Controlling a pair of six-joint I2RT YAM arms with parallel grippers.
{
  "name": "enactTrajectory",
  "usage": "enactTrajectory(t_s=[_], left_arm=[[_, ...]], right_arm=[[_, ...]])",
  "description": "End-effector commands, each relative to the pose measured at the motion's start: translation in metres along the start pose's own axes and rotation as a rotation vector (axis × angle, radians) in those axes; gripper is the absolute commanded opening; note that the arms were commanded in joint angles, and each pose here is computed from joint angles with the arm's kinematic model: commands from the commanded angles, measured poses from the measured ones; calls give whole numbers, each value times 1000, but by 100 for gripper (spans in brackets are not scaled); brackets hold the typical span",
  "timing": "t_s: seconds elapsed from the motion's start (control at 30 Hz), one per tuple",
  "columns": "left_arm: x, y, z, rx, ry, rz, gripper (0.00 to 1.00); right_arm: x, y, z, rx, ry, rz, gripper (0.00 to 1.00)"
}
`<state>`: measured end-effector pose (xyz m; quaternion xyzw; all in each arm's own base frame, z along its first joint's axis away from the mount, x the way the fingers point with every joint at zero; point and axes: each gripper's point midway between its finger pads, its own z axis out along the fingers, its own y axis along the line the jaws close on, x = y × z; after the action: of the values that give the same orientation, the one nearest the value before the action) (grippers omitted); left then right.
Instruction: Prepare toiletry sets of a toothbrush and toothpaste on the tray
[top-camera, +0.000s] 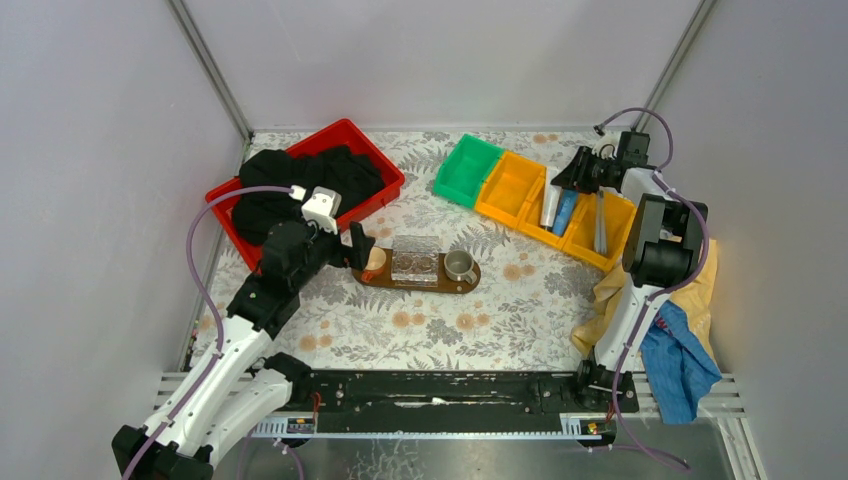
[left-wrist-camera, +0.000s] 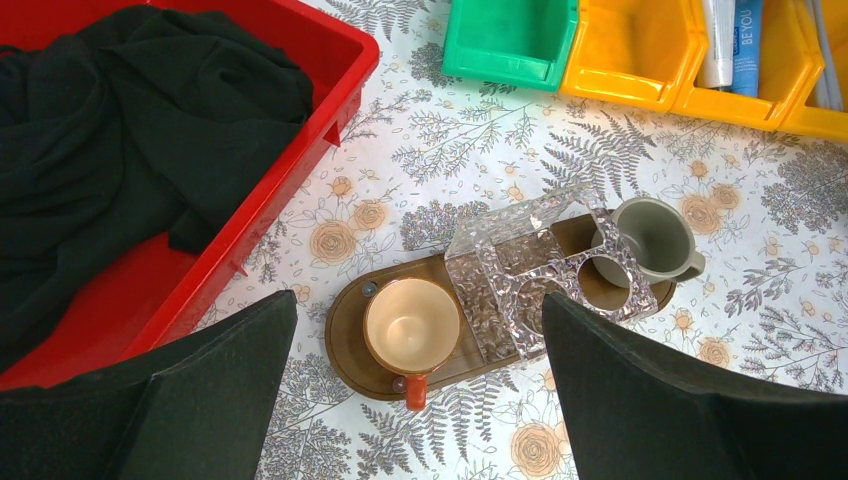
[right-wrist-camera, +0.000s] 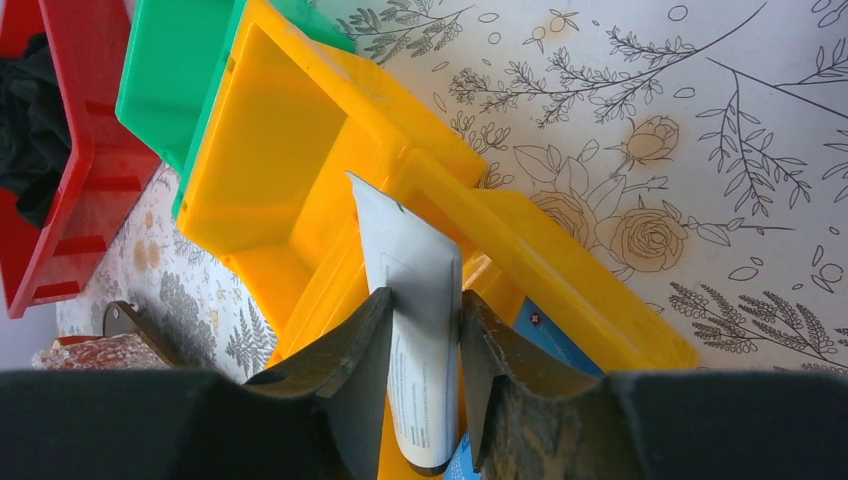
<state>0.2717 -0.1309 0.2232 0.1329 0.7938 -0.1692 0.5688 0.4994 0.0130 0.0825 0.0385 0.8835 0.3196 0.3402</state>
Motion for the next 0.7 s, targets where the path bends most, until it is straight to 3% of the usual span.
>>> enactTrajectory(t_s=[0.0, 0.37, 0.67], left_arm=[[-15, -1, 1, 11, -66, 11, 100], [-14, 0, 2, 8, -63, 12, 100], [-15, -1, 1, 10, -68, 12, 100]], right_arm=[[-12, 21, -6, -72, -31, -29, 35], [-21, 27, -21, -81, -68, -73, 6], [-49, 47, -60, -80, -199, -196, 0]])
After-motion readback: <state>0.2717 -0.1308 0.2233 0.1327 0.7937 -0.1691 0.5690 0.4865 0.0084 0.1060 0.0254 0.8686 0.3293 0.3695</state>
